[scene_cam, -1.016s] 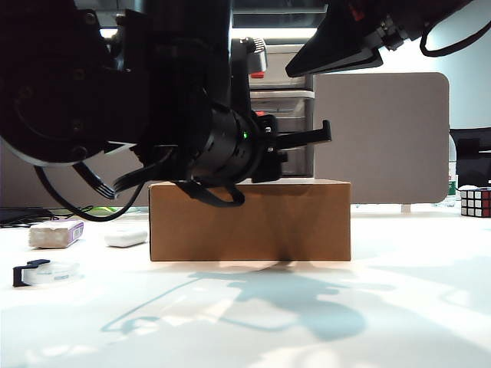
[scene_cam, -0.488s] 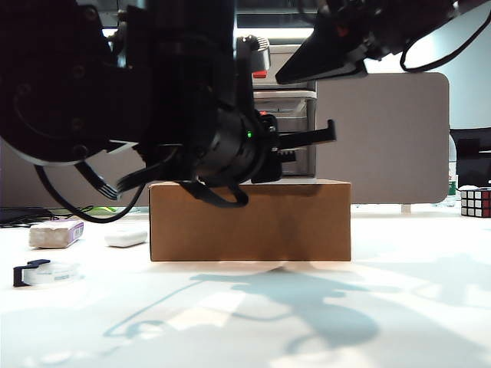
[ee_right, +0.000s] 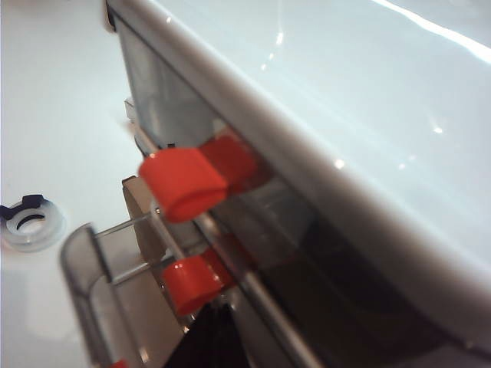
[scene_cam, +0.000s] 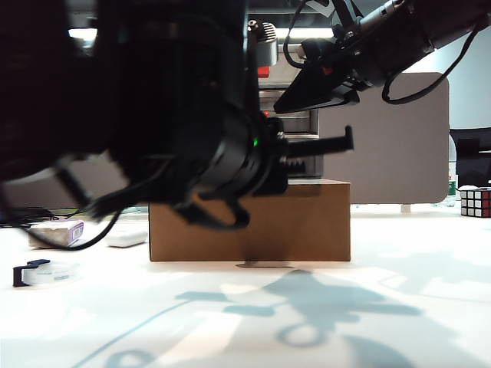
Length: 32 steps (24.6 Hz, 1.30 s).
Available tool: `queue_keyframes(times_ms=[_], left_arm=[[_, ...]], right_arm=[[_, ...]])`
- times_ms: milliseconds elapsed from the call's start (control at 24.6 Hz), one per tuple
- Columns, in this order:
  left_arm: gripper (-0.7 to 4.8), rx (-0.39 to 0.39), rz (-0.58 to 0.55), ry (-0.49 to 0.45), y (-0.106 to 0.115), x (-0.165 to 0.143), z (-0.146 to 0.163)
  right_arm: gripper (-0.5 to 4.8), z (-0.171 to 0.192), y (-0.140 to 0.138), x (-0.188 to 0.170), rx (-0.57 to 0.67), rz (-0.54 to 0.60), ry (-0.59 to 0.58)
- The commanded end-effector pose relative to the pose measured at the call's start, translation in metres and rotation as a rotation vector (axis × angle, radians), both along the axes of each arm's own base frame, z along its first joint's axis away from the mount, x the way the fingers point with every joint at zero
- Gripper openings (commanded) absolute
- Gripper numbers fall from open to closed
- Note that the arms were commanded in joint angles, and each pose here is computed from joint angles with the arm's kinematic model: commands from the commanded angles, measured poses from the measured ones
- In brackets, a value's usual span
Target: Open the third layer of the drawer on the table, pick up the transparent tape on the table and put it in, and finally close the drawer.
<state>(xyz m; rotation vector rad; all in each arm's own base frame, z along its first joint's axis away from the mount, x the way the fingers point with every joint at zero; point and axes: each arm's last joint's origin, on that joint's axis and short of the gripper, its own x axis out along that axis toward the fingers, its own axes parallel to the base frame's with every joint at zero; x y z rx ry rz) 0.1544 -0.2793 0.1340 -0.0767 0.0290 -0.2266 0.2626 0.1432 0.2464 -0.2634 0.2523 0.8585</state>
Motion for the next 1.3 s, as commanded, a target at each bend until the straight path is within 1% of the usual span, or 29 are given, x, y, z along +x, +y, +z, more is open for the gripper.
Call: queue_keyframes(times_ms=[41, 122, 244, 406, 528, 569, 609, 650, 691, 772, 894, 1178, 1219, 1300], left_arm=[[-0.06, -0.007, 0.027, -0.005, 0.007, -0.017, -0.006], [-0.06, -0.023, 0.028, -0.012, 0.014, -0.034, -0.011], [-0.06, -0.039, 0.016, -0.017, 0.018, -0.041, -0.012], [-0.06, -0.042, 0.000, -0.018, 0.018, -0.043, -0.012], [-0.04, -0.053, -0.055, -0.021, 0.017, -0.040, -0.011], [0.06, -0.056, -0.063, -0.022, 0.017, -0.038, -0.010], [0.40, -0.059, -0.065, -0.024, 0.016, -0.036, -0.010], [1.01, -0.064, -0.059, -0.026, 0.016, -0.034, -0.009], [1.45, -0.068, -0.053, -0.028, 0.015, -0.032, -0.008], [1.98, -0.079, -0.043, -0.034, 0.015, -0.025, -0.005], [1.98, -0.087, -0.077, -0.039, 0.014, -0.019, -0.003], [1.96, -0.095, -0.093, -0.046, 0.011, -0.009, 0.001], [1.86, -0.091, -0.090, -0.043, 0.010, -0.008, 0.001], [1.83, -0.094, -0.089, -0.045, 0.009, -0.007, 0.002]], right_arm=[[-0.05, 0.006, 0.001, 0.001, 0.018, -0.002, -0.029], [-0.05, 0.007, 0.001, 0.002, 0.022, -0.002, -0.035], [-0.05, 0.008, 0.001, 0.002, 0.024, -0.002, -0.040], [-0.05, 0.008, 0.001, 0.002, 0.027, -0.002, -0.042], [-0.05, 0.008, 0.001, 0.002, 0.028, -0.002, -0.043], [-0.05, 0.008, 0.001, 0.002, 0.028, -0.002, -0.043], [-0.05, 0.008, 0.001, 0.002, 0.028, -0.001, -0.042], [-0.05, 0.008, 0.001, 0.002, 0.029, 0.002, -0.042], [-0.05, 0.008, 0.001, 0.002, 0.029, 0.001, -0.041], [-0.05, 0.008, 0.001, 0.002, 0.032, 0.000, -0.038], [-0.05, 0.008, 0.001, 0.002, 0.043, -0.005, -0.025], [-0.05, 0.008, 0.001, 0.002, 0.043, -0.005, -0.024], [-0.05, 0.008, 0.001, 0.002, 0.042, -0.005, -0.023], [-0.05, 0.008, 0.001, 0.002, 0.041, -0.006, -0.019]])
